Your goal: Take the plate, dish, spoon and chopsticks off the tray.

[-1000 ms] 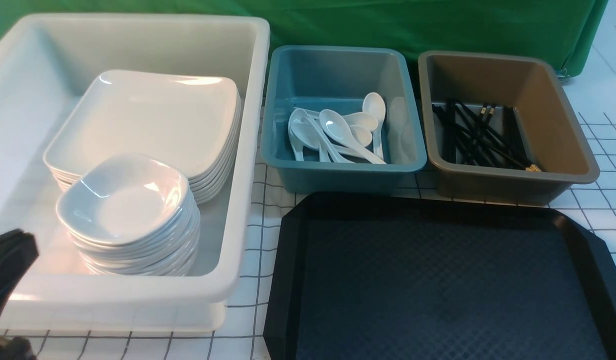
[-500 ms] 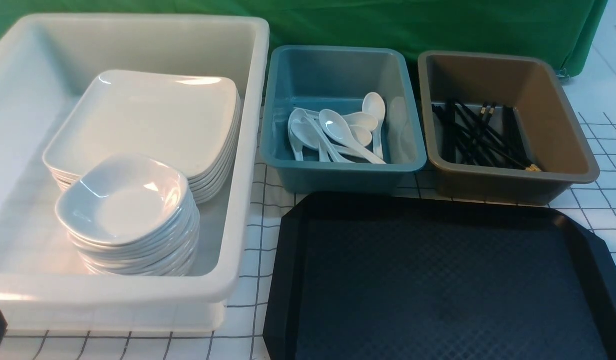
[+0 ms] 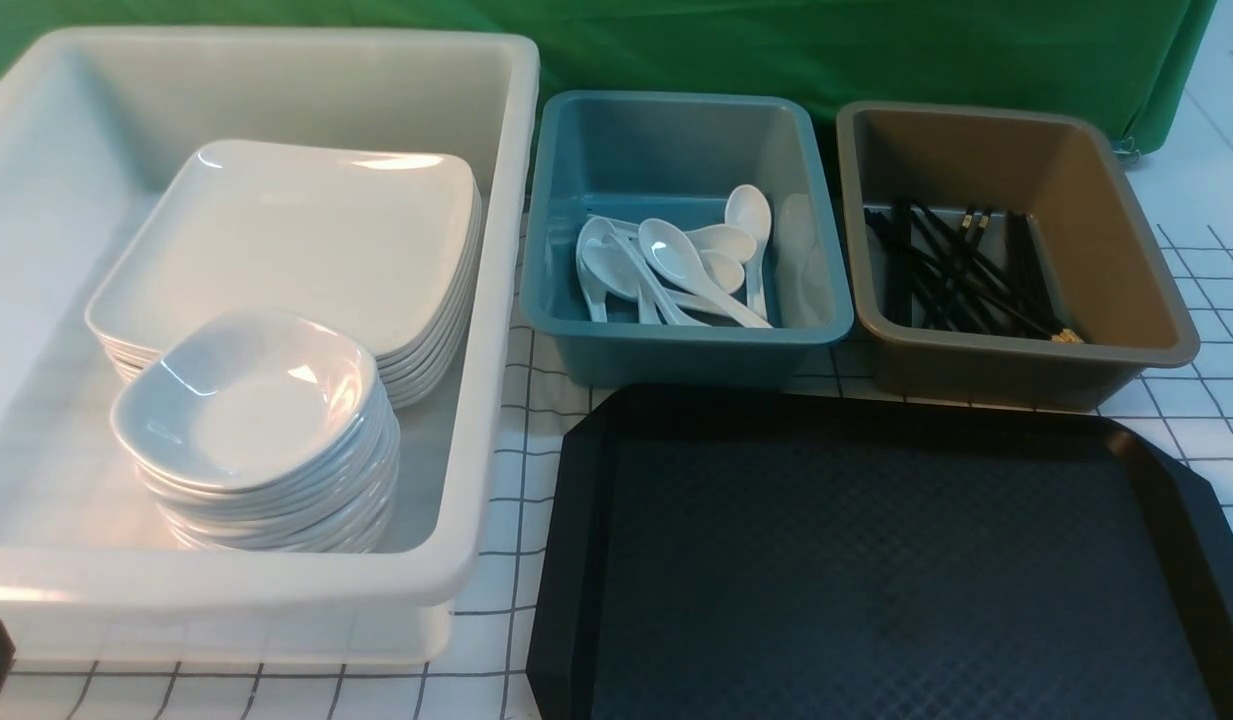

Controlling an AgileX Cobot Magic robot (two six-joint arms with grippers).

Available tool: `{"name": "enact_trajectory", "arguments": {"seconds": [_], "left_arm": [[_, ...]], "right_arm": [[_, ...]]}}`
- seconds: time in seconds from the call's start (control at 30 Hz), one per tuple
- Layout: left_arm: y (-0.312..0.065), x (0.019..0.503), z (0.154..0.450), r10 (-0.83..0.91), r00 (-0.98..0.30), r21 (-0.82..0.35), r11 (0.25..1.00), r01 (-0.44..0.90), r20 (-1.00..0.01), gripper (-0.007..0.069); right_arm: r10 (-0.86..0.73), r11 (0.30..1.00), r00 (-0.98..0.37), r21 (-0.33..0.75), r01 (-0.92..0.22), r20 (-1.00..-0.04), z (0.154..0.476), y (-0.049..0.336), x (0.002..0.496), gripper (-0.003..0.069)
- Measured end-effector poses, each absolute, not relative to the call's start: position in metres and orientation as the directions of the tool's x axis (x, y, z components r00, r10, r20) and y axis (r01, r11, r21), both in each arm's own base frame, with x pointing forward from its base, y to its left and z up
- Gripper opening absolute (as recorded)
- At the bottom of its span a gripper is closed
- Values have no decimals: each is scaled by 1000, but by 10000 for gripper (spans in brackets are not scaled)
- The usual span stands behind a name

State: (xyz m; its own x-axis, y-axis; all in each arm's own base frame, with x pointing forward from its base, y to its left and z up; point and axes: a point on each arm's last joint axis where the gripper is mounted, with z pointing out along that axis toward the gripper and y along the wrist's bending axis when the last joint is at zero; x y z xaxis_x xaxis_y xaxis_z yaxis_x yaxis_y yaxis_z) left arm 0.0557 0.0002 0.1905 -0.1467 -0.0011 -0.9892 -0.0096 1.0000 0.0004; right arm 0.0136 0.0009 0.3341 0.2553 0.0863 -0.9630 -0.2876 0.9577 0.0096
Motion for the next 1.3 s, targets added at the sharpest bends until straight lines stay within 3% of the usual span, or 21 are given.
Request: {"name": "enact_trajectory", "arguments": {"seconds": [1.3], "left_arm": [[1,56,191,17,-147,19,1000,-11,-989,0]], "right_arm": [[42,955,246,-33,-294,-968,321,5,21,237]]}}
